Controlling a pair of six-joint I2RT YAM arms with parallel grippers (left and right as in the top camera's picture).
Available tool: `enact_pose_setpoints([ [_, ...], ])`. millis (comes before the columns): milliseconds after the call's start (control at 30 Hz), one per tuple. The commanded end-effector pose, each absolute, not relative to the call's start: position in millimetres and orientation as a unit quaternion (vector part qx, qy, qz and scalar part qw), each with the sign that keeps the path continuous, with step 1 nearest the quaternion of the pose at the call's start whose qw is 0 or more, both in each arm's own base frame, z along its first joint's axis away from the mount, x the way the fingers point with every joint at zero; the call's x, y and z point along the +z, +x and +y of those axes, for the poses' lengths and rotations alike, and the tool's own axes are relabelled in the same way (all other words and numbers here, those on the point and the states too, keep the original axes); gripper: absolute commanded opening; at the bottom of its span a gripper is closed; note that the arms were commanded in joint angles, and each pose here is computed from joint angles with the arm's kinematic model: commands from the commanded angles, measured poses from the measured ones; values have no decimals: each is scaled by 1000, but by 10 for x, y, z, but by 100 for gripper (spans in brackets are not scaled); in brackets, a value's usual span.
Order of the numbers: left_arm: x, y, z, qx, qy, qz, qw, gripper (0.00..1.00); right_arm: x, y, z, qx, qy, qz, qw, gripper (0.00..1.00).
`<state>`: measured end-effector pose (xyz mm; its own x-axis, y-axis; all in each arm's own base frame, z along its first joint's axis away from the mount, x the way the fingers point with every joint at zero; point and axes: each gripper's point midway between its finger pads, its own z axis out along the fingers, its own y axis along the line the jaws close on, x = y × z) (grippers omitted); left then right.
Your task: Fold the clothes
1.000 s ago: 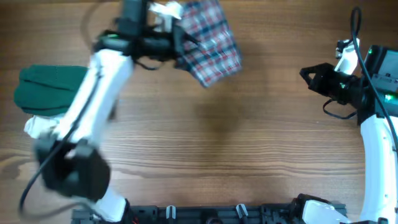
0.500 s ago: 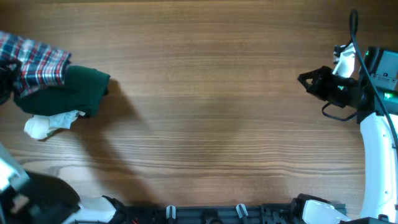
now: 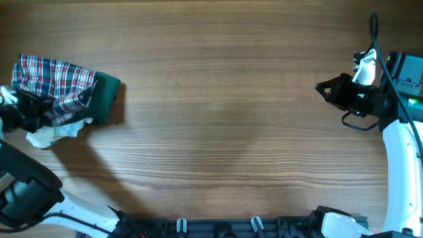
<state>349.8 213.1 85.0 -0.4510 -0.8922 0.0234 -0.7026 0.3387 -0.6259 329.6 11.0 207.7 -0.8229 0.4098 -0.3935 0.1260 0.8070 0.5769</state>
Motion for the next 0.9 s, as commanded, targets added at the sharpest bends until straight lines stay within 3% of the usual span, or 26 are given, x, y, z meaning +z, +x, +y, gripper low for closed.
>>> enact_pose_setpoints([
  [0,550,3273,1962,-279,-527,797,93,40,2042,3304,101,264,130,920,260,6],
  [33,581,3241,1944,-280,-530,796,88,72,2040,3303,100,263,129,920,260,6],
  [67,645,3187,1919,-281,-530,796,82,92,2038,3299,102,264,130,920,259,6],
  [100,717,3148,1900,-281,-526,799,81,100,2038,3299,102,264,130,920,259,6],
  [300,1495,2998,1898,-250,-500,812,164,100,2042,3305,101,264,129,920,260,6],
  [533,2744,2836,1841,-148,-418,817,367,100,2045,3310,99,264,130,919,261,6],
  [567,2857,2843,1889,-115,-403,819,393,98,2046,3311,99,264,130,919,261,6],
  [633,2894,2897,2028,-60,-401,818,408,46,2046,3311,99,264,130,919,261,6],
  [667,2864,2952,2082,-45,-400,819,409,13,2046,3311,100,265,132,919,261,6],
  [700,2789,3059,2145,-31,-399,822,406,4,2046,3311,100,266,138,918,259,6],
  [867,1915,3664,2286,-17,-386,861,331,4,2039,3294,110,273,156,916,250,6],
])
